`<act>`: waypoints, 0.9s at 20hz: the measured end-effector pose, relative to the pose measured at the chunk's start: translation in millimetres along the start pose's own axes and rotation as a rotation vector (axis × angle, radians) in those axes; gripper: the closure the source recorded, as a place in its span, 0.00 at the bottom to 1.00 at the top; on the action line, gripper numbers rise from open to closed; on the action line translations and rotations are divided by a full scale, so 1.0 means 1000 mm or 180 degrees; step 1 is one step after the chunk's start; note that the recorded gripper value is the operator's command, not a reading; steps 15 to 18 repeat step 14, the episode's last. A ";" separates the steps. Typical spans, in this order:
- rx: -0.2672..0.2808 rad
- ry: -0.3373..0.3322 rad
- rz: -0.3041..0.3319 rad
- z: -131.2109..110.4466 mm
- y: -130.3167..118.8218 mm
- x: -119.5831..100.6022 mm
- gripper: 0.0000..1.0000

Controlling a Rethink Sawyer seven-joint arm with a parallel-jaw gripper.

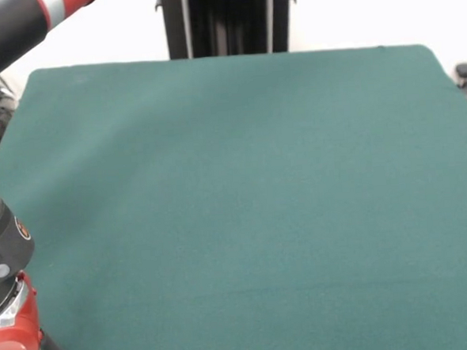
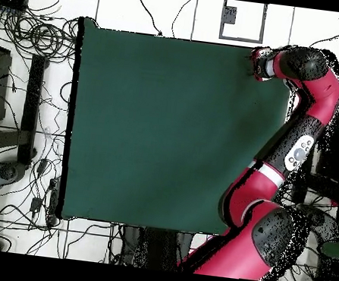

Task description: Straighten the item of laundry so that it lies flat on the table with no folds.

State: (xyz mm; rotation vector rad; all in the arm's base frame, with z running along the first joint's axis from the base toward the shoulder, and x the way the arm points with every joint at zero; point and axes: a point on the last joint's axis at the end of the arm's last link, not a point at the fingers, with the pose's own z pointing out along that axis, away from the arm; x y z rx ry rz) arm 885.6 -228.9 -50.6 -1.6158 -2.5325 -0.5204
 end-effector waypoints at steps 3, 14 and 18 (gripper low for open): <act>-0.0006 -0.0009 0.0005 0.001 -0.001 -0.001 1.00; -0.0153 -0.0025 0.0060 0.003 -0.005 -0.008 1.00; -0.0153 -0.0025 0.0060 0.003 -0.005 -0.008 1.00</act>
